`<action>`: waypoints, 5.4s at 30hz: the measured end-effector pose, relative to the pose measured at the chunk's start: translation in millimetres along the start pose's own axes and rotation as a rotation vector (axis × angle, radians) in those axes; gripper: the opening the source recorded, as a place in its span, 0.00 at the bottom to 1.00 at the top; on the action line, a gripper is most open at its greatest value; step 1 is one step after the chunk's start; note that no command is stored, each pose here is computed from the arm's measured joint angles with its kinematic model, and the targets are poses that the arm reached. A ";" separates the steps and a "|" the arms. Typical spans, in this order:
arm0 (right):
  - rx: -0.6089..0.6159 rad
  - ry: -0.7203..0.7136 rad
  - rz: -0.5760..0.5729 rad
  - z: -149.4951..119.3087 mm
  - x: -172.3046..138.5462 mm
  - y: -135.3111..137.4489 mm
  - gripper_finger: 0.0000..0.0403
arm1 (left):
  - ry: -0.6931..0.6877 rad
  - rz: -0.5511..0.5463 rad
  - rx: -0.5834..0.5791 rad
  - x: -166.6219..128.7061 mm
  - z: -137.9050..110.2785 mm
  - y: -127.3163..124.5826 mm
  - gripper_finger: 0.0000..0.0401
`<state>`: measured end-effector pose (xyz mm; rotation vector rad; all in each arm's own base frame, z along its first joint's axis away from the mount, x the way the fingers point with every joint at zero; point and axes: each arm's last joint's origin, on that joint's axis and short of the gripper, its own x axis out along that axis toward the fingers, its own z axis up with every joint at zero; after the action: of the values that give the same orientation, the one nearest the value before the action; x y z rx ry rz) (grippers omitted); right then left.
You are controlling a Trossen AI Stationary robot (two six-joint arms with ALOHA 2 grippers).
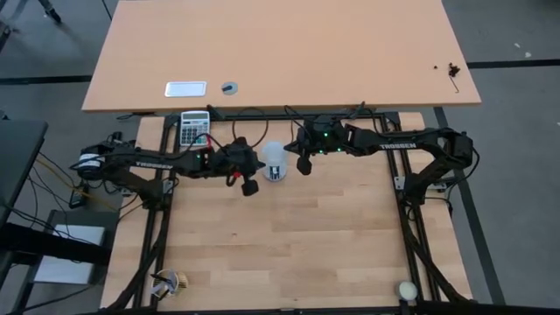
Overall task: Screw lightbulb
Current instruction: Insert the lightbulb into the lamp, then remove the lightbulb from the lamp
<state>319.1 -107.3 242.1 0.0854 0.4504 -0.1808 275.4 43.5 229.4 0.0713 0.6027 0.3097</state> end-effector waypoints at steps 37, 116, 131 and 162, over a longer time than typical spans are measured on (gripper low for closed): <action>-0.032 -0.032 0.025 24.9 -8.4 8.5 0.02 | 0.143 0.229 -0.056 2.9 -14.9 38.6 0.00; -0.023 0.027 -0.016 -2.1 32.3 -17.9 0.02 | 0.052 0.167 0.119 -8.2 -3.1 -3.5 0.00; -0.037 0.155 0.105 -6.4 21.2 19.8 0.02 | 0.101 0.212 0.063 -6.4 -7.9 7.9 0.00; 0.110 0.082 0.009 -63.9 -12.3 21.8 0.01 | -0.104 0.109 -0.204 35.7 -88.2 51.3 0.00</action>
<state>285.3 -76.2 191.1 0.2037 0.5216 -0.1934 239.6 101.1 145.2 -0.0764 0.4623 0.4687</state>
